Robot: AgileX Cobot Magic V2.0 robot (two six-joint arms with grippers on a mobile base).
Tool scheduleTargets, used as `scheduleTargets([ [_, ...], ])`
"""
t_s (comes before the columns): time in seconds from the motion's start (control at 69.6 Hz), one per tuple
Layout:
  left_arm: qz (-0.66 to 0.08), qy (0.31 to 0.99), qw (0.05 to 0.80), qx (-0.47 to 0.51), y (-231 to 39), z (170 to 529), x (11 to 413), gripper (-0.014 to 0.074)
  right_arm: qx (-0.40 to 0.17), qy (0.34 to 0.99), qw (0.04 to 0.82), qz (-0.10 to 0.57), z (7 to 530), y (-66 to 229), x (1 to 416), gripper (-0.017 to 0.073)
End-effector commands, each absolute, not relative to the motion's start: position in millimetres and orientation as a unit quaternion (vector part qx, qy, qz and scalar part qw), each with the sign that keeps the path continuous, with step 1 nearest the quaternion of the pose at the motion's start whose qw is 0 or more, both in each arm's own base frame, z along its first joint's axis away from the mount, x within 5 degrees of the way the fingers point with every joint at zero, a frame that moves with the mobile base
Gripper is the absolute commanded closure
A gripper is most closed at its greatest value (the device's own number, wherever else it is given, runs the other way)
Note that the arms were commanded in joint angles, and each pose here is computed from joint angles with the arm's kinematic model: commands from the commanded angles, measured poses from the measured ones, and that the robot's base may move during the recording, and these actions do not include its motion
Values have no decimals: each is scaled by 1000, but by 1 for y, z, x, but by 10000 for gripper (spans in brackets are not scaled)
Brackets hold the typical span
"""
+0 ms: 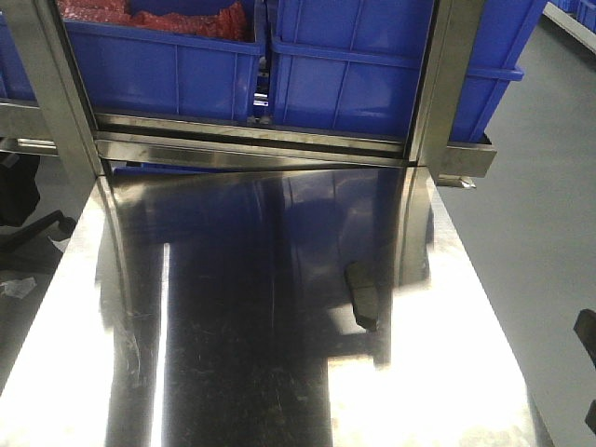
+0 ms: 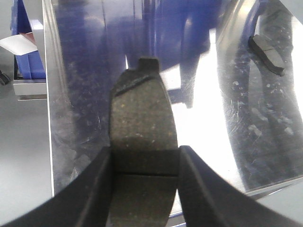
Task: Move and align brake pads A on conveyor
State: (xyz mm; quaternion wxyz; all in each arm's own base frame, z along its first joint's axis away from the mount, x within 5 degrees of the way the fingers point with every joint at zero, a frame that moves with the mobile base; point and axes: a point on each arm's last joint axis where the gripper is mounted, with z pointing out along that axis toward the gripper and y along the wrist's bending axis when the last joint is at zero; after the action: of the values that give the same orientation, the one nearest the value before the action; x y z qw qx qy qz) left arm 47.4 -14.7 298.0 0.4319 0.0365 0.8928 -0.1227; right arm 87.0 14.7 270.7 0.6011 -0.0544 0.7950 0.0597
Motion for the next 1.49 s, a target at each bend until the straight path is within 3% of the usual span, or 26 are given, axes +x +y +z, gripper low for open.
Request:
scheduleTargets([
  [0.0, -140, 868, 475, 32, -17, 312, 51, 601, -52, 766, 638, 58, 286, 14, 89, 146],
  [1.235, -140, 868, 475, 32, -17, 312, 51, 601, -43, 761, 643, 68, 288, 15, 89, 146],
  [1.479, -140, 868, 475, 32, -17, 312, 51, 601, -57, 788, 608, 77, 316, 21, 114, 146],
])
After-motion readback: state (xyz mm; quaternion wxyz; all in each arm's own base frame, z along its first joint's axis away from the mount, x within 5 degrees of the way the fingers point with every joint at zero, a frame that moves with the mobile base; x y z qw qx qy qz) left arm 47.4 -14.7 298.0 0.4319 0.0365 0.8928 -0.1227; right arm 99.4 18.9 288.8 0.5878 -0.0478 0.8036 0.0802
